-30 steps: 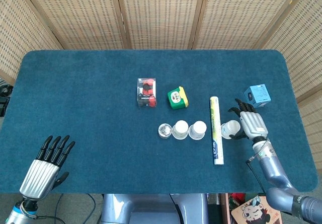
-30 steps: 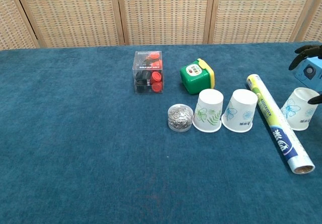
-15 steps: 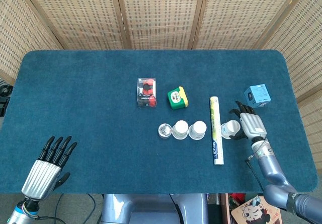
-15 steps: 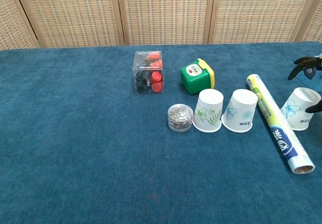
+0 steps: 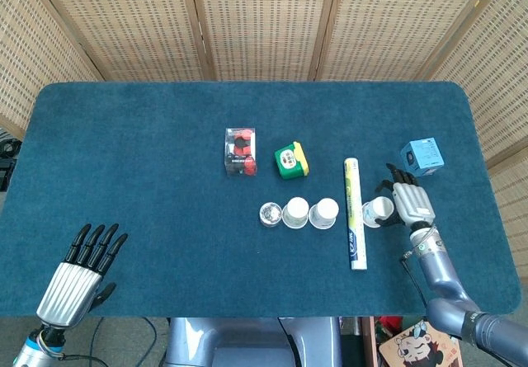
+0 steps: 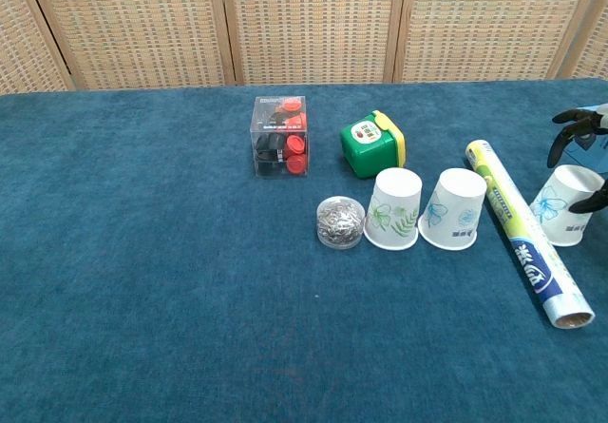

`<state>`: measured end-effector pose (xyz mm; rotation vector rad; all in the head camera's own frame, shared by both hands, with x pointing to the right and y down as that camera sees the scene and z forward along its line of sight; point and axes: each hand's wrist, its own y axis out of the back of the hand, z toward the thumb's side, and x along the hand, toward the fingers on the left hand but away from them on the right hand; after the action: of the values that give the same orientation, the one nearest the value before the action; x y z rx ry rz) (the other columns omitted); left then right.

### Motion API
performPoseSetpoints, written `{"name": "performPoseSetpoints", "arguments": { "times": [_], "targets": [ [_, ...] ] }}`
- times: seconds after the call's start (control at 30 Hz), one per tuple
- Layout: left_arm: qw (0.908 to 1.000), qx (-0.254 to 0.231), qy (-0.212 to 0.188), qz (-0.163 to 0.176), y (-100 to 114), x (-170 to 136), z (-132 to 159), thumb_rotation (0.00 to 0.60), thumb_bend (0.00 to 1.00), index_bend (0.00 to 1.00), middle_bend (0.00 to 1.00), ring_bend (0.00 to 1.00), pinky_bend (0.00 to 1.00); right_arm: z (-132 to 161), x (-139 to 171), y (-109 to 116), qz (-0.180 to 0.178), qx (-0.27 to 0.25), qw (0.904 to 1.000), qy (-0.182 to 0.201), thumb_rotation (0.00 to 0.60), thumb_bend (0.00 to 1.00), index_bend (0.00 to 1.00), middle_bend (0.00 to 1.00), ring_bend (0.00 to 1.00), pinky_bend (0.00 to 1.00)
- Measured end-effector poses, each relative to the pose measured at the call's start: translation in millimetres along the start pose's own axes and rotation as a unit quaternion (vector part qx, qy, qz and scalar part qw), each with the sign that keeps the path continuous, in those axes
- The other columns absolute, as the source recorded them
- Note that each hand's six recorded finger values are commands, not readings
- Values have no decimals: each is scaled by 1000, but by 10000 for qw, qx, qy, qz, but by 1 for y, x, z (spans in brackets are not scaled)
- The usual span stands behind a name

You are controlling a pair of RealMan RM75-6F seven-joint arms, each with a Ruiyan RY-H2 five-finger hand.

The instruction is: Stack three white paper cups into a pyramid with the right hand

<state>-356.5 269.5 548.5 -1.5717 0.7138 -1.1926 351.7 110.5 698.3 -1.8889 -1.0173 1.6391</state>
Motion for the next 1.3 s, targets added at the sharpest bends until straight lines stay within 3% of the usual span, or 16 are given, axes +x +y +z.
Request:
{"name": "performPoseSetpoints", "arguments": {
  "times": [0.87,1.3],
  "targets": [
    [10000,-25,-6,17,1,-1,0,600,206,0,0,0,0,3,2,1,-16,80,10000,16,600,131,529,0,0,0],
    [10000,-47,17,46,3,-1,-2,600,206,0,0,0,0,38,14,44,-417,327,9978,404,600,131,529,0,0,0]
  ]
}}
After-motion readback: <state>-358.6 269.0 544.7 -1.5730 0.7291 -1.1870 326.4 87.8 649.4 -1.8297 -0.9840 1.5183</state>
